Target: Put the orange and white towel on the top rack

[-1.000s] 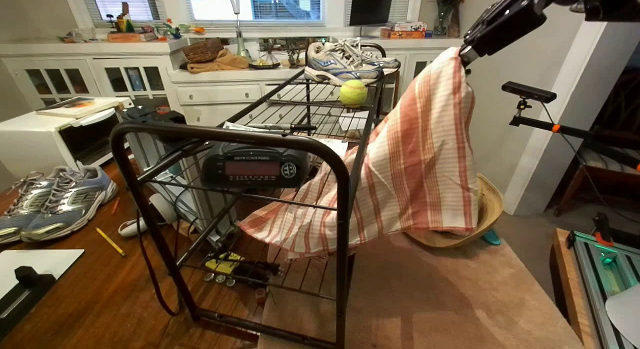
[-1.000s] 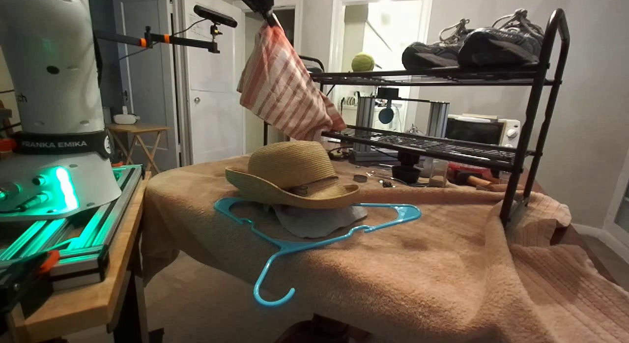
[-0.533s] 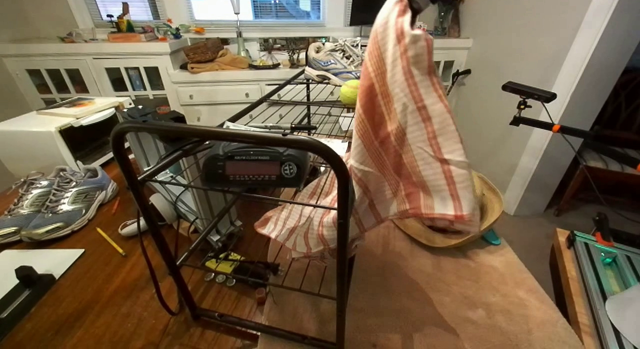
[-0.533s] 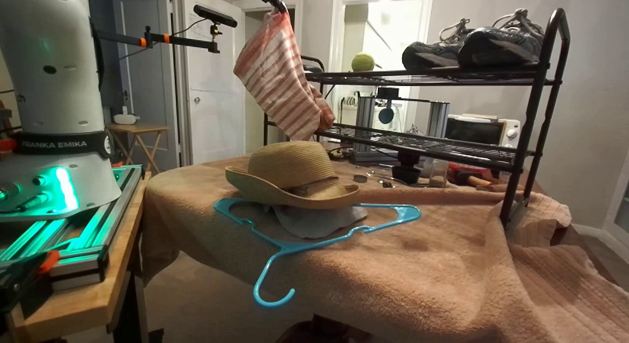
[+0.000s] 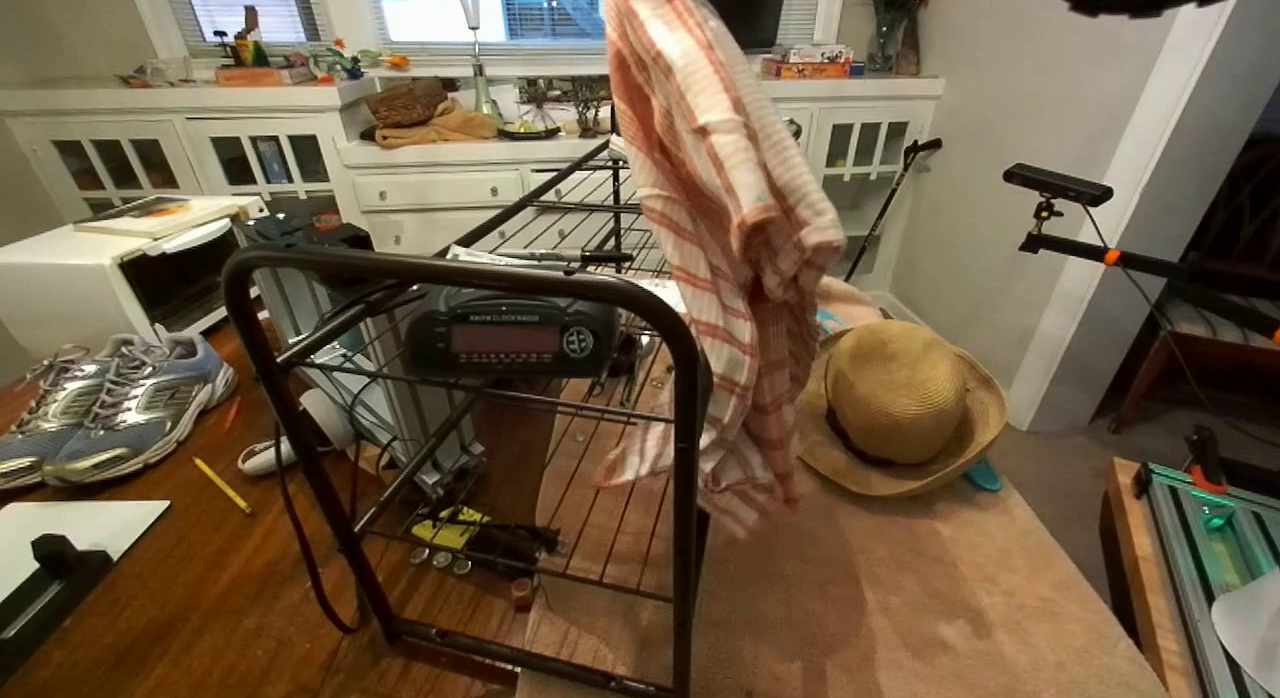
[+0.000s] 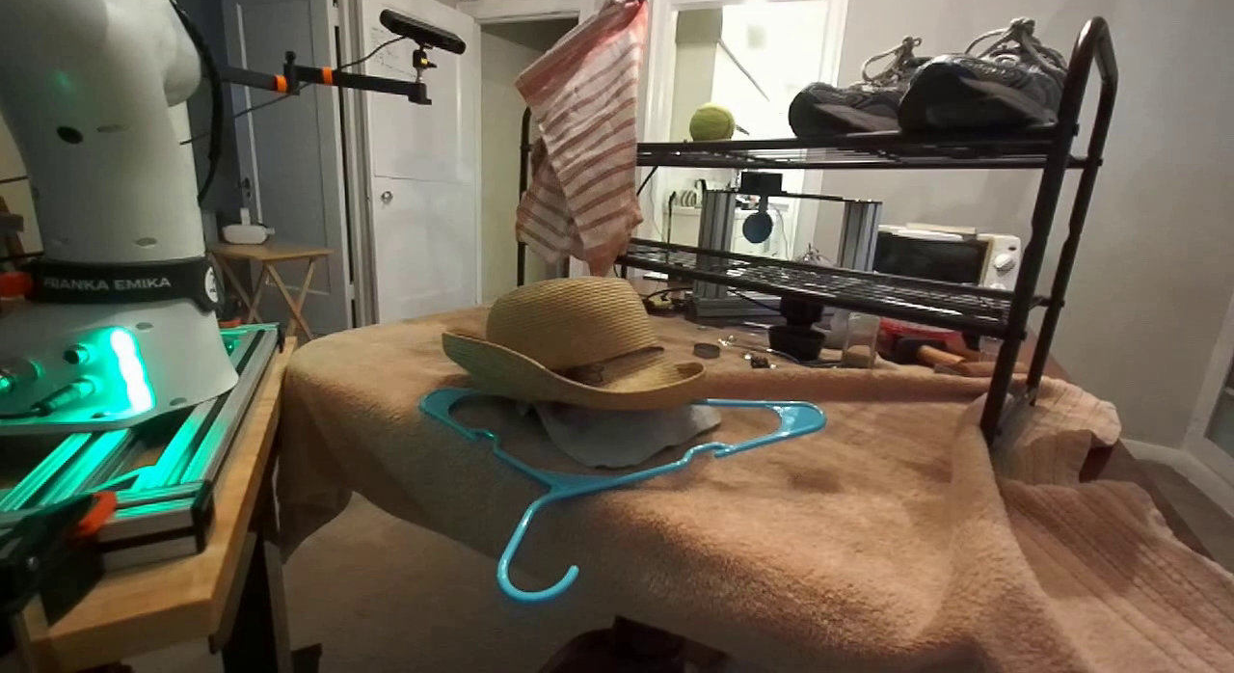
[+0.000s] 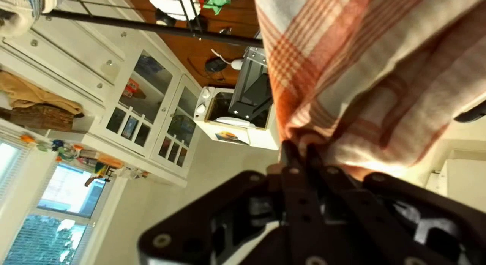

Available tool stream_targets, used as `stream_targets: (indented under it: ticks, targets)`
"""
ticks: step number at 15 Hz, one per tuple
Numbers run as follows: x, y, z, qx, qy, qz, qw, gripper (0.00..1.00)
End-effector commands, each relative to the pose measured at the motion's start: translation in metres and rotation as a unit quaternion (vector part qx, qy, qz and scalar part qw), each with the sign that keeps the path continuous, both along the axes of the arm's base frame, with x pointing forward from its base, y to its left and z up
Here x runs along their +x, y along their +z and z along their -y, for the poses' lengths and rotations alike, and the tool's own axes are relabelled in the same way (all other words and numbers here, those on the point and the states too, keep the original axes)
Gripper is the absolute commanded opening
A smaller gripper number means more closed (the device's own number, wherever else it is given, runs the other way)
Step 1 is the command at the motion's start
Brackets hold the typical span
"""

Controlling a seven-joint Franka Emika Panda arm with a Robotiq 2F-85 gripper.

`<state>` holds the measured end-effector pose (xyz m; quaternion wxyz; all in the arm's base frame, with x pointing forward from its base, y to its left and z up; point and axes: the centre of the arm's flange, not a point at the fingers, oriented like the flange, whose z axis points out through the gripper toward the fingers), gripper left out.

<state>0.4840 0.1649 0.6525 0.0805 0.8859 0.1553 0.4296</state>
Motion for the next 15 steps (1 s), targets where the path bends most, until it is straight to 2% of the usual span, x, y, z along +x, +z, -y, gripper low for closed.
stream_targets:
  ticks: [1, 7, 8, 9, 10, 15]
  targets:
    - [0.045, 0.021, -0.024, -0.016, -0.008, 0.022, 0.9996, 0.01]
    - [0.090, 0.033, -0.029, -0.043, -0.016, 0.044, 0.9980, 0.01]
    - [0.093, 0.032, -0.028, -0.028, -0.018, 0.013, 0.9994, 0.01]
    - [0.094, 0.030, -0.028, -0.021, -0.017, 0.000, 0.9996, 0.01]
    - [0.076, 0.020, -0.018, -0.033, -0.015, 0.020, 0.9991, 0.05]
    - [0.085, 0.018, -0.025, -0.026, -0.015, 0.006, 0.9995, 0.05]
